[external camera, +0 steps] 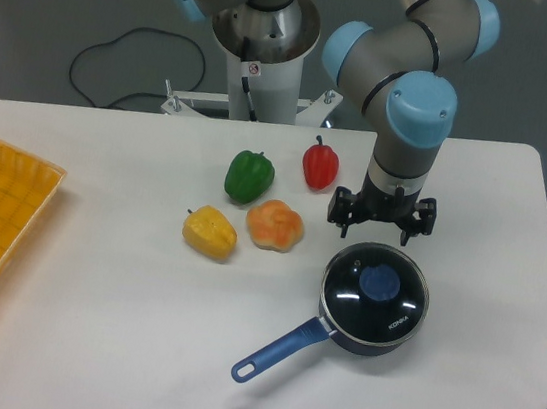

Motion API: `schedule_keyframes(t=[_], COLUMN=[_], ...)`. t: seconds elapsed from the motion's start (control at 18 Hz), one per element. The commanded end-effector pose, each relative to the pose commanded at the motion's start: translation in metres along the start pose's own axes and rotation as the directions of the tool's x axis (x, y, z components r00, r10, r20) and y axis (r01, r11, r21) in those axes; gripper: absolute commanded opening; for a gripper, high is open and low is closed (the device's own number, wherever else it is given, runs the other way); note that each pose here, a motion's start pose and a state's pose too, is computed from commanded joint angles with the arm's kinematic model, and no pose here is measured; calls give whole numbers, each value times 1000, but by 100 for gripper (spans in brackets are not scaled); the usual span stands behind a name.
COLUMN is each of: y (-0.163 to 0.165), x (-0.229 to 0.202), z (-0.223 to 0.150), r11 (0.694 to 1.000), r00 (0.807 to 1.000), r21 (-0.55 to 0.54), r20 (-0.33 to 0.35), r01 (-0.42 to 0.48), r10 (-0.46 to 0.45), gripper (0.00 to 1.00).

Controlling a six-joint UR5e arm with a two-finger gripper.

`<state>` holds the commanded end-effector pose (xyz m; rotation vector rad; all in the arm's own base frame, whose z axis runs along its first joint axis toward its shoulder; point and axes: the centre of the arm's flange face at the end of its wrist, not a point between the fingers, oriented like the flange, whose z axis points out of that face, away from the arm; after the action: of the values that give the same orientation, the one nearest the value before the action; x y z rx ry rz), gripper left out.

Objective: Open the lid
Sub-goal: 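Move the open gripper over the saucepan's blue lid knob, then lower the gripper onto the blue knob of the glass lid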

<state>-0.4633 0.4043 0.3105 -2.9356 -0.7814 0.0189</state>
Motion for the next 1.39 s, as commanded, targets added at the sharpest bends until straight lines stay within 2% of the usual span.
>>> schedule_keyframes(t=[0.44,0.89,1.0,1.39], y=[-22,-26,-28,-34], x=[-1,-6,-10,-17], z=[2,-2,-1,16], r11=[1000,999,1000,1000], r00=[1000,999,998,997], r21=[26,33,18,-2], r20=[22,38,63,74], r01=[13,7,7,10], r10=[-14,-9,-8,-10], gripper=[100,100,100,100])
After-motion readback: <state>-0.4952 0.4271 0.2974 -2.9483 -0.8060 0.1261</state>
